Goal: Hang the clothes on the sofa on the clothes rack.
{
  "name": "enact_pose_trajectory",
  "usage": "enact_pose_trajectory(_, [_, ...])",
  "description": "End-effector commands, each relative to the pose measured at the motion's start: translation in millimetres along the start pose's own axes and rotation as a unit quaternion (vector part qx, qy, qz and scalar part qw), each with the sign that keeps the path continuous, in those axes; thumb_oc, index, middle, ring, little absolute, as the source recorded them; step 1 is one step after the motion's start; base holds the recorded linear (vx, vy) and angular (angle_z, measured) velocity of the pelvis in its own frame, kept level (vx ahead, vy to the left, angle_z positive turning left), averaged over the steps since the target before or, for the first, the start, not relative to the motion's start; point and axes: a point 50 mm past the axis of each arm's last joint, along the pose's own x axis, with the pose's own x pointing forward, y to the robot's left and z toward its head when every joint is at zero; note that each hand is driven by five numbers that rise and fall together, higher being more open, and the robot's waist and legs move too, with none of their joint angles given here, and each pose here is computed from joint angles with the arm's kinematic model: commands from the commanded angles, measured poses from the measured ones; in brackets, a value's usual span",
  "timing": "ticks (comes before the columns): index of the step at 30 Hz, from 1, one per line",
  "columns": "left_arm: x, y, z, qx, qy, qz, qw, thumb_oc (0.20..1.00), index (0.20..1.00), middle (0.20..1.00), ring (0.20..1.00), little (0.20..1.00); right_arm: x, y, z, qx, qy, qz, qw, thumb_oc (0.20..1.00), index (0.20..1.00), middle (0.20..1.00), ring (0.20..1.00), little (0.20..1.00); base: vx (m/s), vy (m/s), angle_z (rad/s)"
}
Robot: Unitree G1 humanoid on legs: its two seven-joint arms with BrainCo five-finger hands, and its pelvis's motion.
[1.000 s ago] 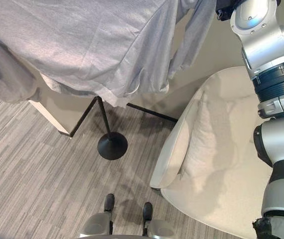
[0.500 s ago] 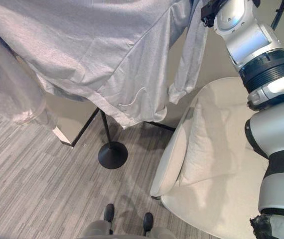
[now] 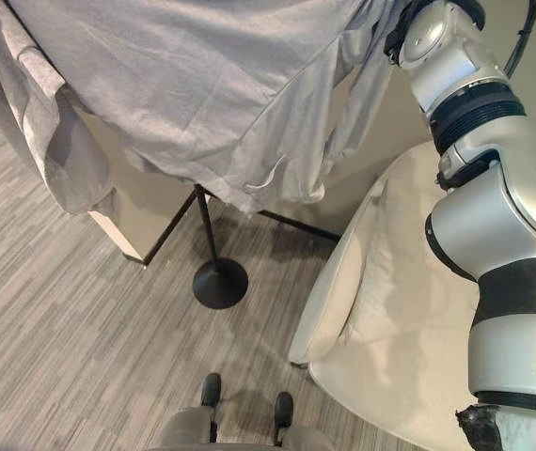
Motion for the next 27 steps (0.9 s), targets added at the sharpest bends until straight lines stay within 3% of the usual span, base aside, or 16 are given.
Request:
enact_pose_trajectory(1, [26.1, 71.6, 55.6, -0.024, -0.053, 0.101, 0.993, 0.2, 0.2, 0.2, 0.2, 0.2, 19.3, -92.5, 37.2, -0.024, -0.022, -0.125, 0.992, 0.2, 0.2, 0.2, 0.2, 0.2, -0.13, -0.003, 0.0])
enact_pose_trajectory(7, [25.6, 64.9, 52.2, -0.016, -0.045, 0.087, 0.995, 0.2, 0.2, 0.2, 0.2, 0.2, 18.9, -91.6, 24.2, -0.08, -0.012, -0.113, 0.99, 0.2, 0.2, 0.2, 0.2, 0.2, -0.1, -0.001, 0.0])
enact_pose_trajectory(15, [9.3, 33.7, -11.4, 0.016, 0.03, 0.018, 0.999, 0.2, 0.2, 0.2, 0.2, 0.2, 9.9, -36.0, 6.9, -0.073, -0.026, -0.017, 0.997, 0.2, 0.2, 0.2, 0.2, 0.2, -0.05, -0.011, 0.0])
enact_pose_trajectory(22, [-7.1, 23.1, -43.2, 0.021, 0.044, -0.013, 0.999, 0.2, 0.2, 0.2, 0.2, 0.2, -1.9, -3.4, 10.4, -0.04, -0.067, 0.038, 0.996, 0.2, 0.2, 0.2, 0.2, 0.2, -0.02, -0.013, -0.04])
enact_pose_trajectory(27, [-30.3, 9.2, -62.3, -0.017, 0.033, -0.042, 0.998, 0.2, 0.2, 0.2, 0.2, 0.2, -20.3, 27.5, -18.7, -0.013, -0.054, 0.095, 0.994, 0.2, 0.2, 0.2, 0.2, 0.2, 0.01, -0.002, 0.0])
